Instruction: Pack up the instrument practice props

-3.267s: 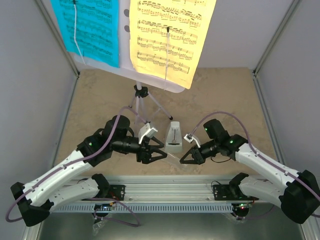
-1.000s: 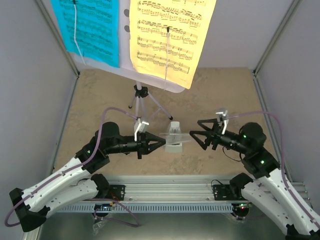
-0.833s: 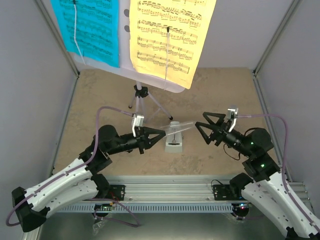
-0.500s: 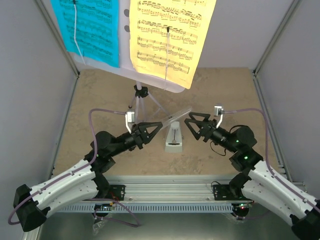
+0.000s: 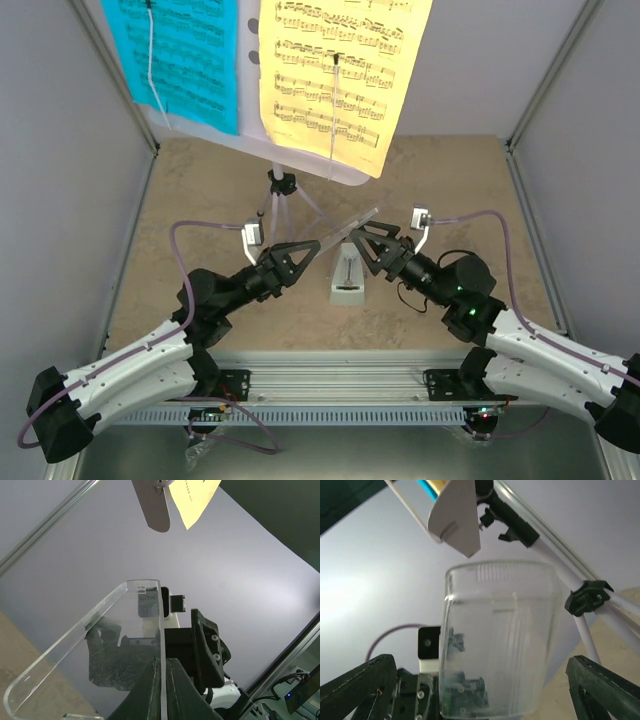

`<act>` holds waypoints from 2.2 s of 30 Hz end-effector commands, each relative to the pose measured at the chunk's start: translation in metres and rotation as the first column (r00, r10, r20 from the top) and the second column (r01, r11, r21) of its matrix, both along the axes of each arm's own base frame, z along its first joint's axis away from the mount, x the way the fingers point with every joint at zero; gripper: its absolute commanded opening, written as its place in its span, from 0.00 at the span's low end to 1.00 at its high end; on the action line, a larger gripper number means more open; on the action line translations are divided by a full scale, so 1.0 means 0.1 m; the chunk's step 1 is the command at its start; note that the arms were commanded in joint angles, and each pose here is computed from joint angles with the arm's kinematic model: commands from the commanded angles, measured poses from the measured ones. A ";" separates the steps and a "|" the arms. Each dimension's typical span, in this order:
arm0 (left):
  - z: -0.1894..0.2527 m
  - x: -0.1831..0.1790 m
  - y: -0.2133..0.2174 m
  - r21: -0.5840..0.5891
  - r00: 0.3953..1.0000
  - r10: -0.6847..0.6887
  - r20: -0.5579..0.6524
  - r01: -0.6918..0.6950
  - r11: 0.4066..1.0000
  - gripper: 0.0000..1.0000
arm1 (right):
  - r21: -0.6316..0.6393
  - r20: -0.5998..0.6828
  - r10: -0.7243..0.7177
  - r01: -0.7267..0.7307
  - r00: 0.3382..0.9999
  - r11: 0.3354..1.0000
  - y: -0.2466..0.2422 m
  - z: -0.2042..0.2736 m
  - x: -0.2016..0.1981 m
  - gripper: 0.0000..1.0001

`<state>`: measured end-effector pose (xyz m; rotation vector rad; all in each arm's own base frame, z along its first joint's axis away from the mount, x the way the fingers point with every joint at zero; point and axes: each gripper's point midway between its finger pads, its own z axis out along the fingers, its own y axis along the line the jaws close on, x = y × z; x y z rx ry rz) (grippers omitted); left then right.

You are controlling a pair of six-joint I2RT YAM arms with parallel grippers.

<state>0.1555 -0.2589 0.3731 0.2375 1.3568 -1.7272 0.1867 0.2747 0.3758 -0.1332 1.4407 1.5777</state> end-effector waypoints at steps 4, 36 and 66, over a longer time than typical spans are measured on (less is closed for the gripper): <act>0.22 -0.08 0.08 -0.078 0.998 -0.004 0.055 0.009 0.997 0.00 | 0.089 0.068 -0.086 0.080 0.994 0.993 -0.06 0.44 0.06 0.78; 0.01 -0.02 -0.06 0.008 0.999 -0.027 0.020 0.027 1.000 0.58 | -0.093 0.121 -0.174 0.186 0.977 0.978 -0.13 0.03 0.07 0.46; -2.63 0.39 -0.39 0.528 0.942 0.140 -0.303 0.044 0.848 0.81 | -0.604 0.158 -0.487 0.475 0.859 0.640 -1.33 -1.47 0.05 0.47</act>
